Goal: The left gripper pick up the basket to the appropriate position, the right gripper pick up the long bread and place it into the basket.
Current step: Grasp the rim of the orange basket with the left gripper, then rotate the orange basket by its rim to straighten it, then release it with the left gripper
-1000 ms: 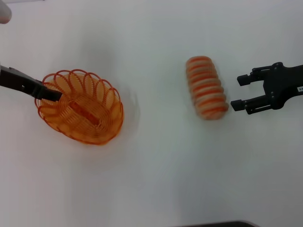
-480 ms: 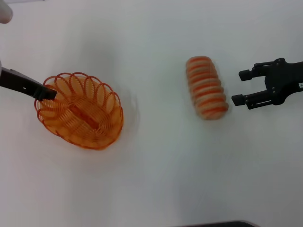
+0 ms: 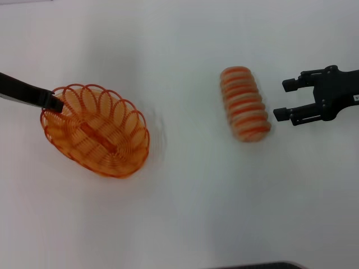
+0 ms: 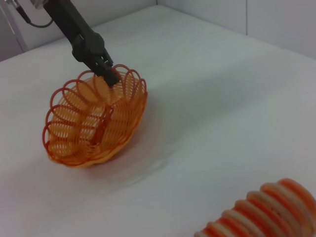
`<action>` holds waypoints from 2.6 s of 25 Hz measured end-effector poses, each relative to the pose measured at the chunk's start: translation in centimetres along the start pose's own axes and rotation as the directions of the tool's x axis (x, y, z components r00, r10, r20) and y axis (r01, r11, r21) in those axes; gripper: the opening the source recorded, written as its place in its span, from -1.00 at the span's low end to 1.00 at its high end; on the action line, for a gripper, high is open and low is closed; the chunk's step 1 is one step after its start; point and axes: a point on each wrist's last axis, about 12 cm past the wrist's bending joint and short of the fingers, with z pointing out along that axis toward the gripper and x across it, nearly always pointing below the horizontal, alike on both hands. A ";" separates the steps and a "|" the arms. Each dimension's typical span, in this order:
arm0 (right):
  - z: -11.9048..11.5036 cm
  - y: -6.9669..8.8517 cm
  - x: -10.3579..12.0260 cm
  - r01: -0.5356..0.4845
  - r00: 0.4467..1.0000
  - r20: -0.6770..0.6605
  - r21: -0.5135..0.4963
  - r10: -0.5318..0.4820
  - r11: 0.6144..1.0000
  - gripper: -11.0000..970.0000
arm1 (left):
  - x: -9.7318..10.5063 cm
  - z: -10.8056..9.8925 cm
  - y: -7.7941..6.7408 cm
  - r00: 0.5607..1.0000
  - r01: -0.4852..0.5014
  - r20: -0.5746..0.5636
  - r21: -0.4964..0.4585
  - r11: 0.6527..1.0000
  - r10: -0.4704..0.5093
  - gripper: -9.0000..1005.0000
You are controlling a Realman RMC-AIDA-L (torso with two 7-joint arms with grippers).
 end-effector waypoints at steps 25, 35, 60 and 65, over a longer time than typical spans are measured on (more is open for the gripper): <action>-0.8 -1.5 -1.2 -0.045 0.988 0.151 0.130 0.025 0.991 0.72 | 2.1 -0.3 -0.6 0.902 0.414 0.022 0.239 0.878 -0.432 -0.79; -1.0 -2.3 -1.6 -0.119 0.967 0.244 0.201 0.068 0.972 0.73 | 3.8 1.3 -0.2 0.824 0.502 0.093 0.337 0.796 -0.559 -0.79; -0.1 -2.9 -2.5 -0.169 0.948 0.305 0.250 0.089 0.953 0.73 | 5.8 4.8 -0.5 0.749 0.579 0.139 0.340 0.741 -0.648 -0.80; -0.1 -2.8 -2.5 -0.169 0.948 0.305 0.248 0.089 0.954 0.73 | 6.1 5.1 -0.6 0.742 0.583 0.144 0.343 0.736 -0.655 -0.80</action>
